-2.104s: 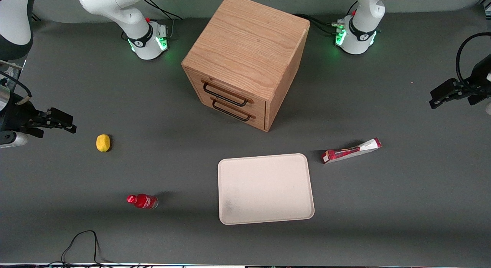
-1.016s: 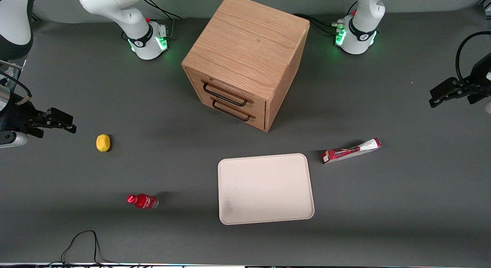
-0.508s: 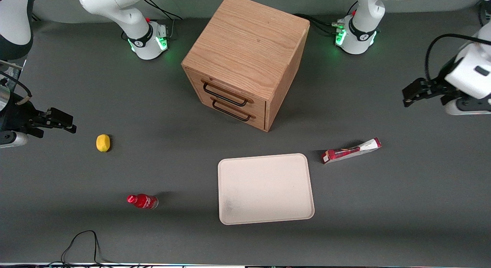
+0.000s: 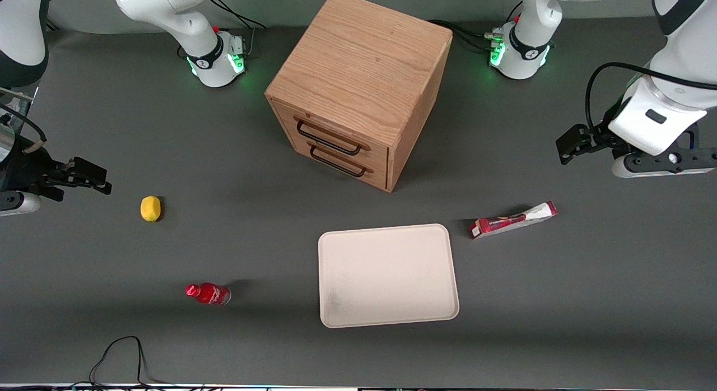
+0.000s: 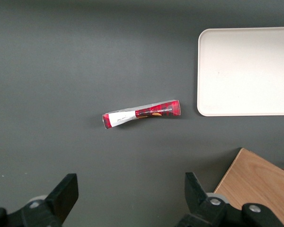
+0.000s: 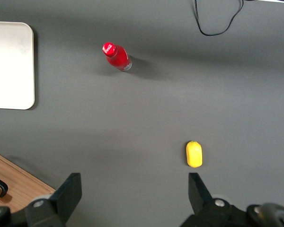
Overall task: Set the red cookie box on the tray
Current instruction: 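Move the open left gripper down over the red cookie box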
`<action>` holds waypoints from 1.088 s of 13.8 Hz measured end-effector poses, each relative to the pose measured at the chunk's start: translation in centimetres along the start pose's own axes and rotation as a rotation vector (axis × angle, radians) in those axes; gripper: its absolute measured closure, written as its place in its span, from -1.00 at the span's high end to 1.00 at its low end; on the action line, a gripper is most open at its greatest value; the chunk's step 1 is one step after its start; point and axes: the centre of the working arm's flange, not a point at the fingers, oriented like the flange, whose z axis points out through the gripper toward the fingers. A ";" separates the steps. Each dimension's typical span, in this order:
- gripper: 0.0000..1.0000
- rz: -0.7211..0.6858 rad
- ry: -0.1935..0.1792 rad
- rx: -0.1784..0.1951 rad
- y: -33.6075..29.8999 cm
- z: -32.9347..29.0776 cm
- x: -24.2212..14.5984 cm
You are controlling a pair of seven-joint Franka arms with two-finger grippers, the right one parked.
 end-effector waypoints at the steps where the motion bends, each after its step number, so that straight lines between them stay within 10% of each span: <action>1: 1.00 -0.068 0.000 0.000 -0.1 0.0 0.0; 15: 1.00 -1.510 0.023 -0.029 0.5 2.2 2.1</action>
